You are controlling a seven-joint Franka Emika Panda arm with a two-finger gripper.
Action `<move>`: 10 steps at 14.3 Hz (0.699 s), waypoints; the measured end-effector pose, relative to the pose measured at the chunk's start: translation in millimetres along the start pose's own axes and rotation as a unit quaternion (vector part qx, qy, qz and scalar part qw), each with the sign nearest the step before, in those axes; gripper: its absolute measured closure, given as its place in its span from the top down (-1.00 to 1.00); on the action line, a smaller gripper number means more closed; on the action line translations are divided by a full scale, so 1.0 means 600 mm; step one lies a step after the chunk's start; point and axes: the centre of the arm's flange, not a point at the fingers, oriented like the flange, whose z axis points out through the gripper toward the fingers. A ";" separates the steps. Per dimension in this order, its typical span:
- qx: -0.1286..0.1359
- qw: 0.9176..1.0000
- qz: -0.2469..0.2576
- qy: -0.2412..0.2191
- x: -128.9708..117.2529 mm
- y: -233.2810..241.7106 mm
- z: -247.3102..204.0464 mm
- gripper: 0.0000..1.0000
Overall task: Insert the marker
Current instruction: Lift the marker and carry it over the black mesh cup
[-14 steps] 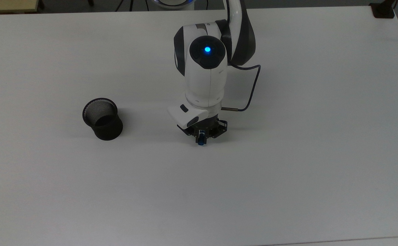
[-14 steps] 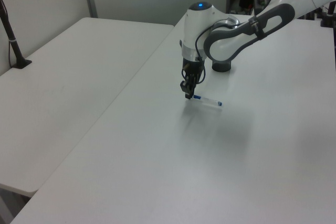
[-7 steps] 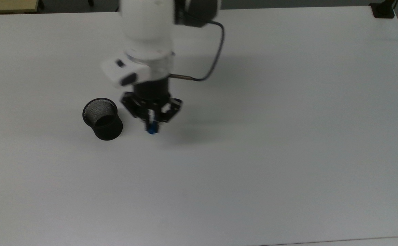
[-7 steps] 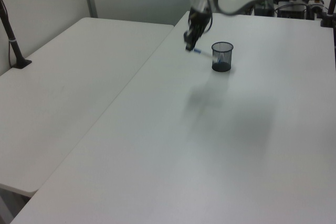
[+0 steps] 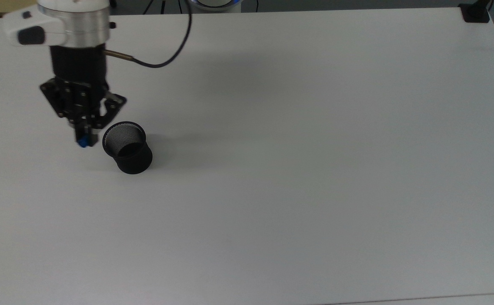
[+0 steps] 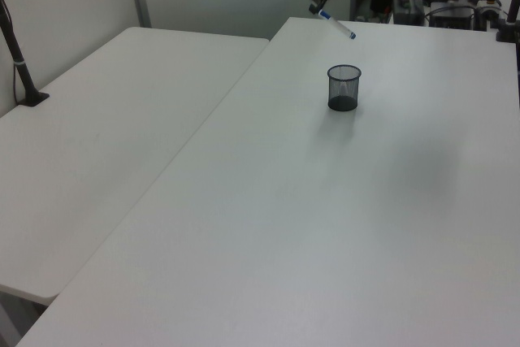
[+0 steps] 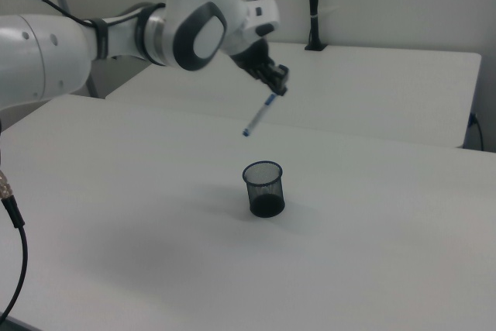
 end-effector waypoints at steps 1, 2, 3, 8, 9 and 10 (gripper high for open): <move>-0.003 1.000 0.009 0.018 0.003 0.025 0.003 -0.61; -0.007 0.999 0.017 0.034 0.002 0.046 0.009 -0.61; -0.011 0.998 0.025 0.055 -0.009 0.072 0.025 -0.61; 0.002 0.996 0.016 0.090 -0.091 0.052 0.093 -0.61; 0.006 0.995 0.013 0.095 -0.100 0.042 0.097 -0.61; 0.009 0.995 0.010 0.102 -0.108 0.033 0.098 -0.61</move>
